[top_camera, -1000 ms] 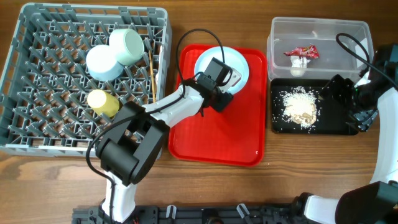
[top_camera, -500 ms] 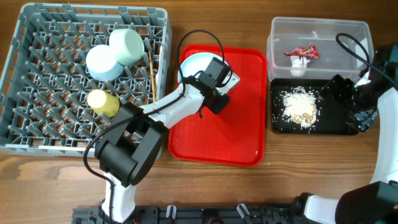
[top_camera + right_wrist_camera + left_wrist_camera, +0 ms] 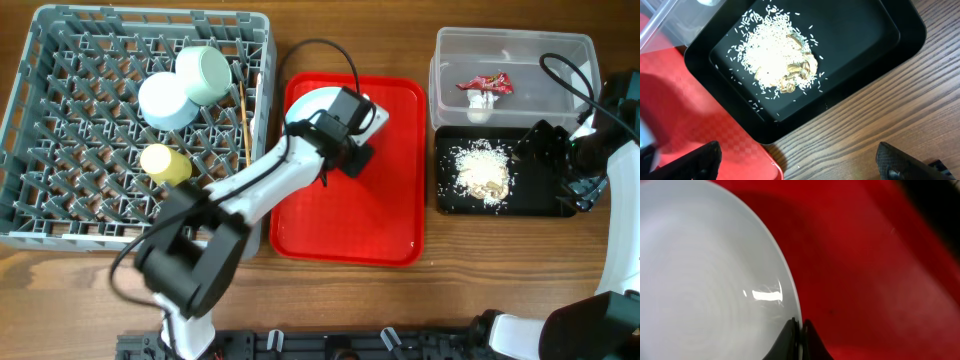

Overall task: Sort waste into correct bins and load items into the dishwasher rack
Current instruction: 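Grasp the light-blue plate rim with the left gripper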

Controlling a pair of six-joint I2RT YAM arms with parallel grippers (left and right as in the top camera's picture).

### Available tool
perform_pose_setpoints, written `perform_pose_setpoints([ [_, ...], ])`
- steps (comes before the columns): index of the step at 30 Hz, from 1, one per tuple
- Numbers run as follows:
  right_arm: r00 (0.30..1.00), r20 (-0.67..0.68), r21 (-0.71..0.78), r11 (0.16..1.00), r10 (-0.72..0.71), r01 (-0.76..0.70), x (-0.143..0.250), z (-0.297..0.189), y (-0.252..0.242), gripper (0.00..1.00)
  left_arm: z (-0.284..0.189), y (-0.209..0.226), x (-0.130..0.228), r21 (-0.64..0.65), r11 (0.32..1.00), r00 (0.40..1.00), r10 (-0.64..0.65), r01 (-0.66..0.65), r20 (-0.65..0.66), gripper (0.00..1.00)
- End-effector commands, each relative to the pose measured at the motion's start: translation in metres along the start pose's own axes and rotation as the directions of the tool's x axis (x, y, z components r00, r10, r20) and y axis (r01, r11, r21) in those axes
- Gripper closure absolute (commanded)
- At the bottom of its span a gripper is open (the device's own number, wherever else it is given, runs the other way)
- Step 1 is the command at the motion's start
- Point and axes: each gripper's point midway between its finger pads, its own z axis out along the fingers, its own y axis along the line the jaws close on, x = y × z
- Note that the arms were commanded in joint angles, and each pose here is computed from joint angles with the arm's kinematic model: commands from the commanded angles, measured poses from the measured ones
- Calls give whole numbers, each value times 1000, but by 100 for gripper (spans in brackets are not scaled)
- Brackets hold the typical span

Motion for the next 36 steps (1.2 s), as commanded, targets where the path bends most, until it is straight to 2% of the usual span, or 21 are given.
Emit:
perform_pose_setpoints([
  [1, 999, 33, -21, 1000, -15, 16, -4, -10, 4, 0, -66, 4, -49, 5, 995, 978, -97, 97, 187, 96],
  [5, 999, 33, -21, 1000, -15, 15, -4, -10, 4, 0, -123, 11, -72, 3, 994, 943, -109, 114, 315, 96],
  [8, 999, 33, -21, 1000, -15, 15, -4, -10, 4, 0, -157, 28, -81, 10, 979, 901, -191, 203, 388, 96],
  [11, 999, 34, -21, 1000, -14, 15, -4, -10, 4, 0, -164, 34, -80, 19, 977, 897, -201, 211, 394, 96],
  [14, 999, 33, -21, 1000, -14, 15, -4, -10, 4, 0, -147, 26, -72, 7, 987, 927, -152, 159, 342, 96],
  [15, 999, 34, -21, 1000, -15, 15, -4, -10, 4, 0, -137, 22, -67, -2, 993, 943, -110, 116, 313, 89],
  [16, 999, 34, -21, 1000, -14, 15, -4, -10, 4, 0, -127, 18, -63, -6, 997, 955, -77, 83, 286, 75],
  [22, 999, 33, -21, 1000, -15, 16, -4, -10, 4, 0, -45, -5, -23, 2, 1000, 997, 17, -17, 81, 61],
  [25, 999, 33, -21, 1000, -15, 16, -4, -10, 4, 0, -14, -14, -3, 4, 997, 997, 76, -76, -1, 60],
  [29, 999, 34, -21, 1000, -15, 16, -4, -10, 4, 0, 11, -9, 15, -80, 985, 986, 146, -152, -79, 59],
  [36, 999, 34, -22, 1000, -20, 21, -4, -10, 4, 0, 39, -8, 40, -91, 981, 974, 153, -170, -167, 62],
])
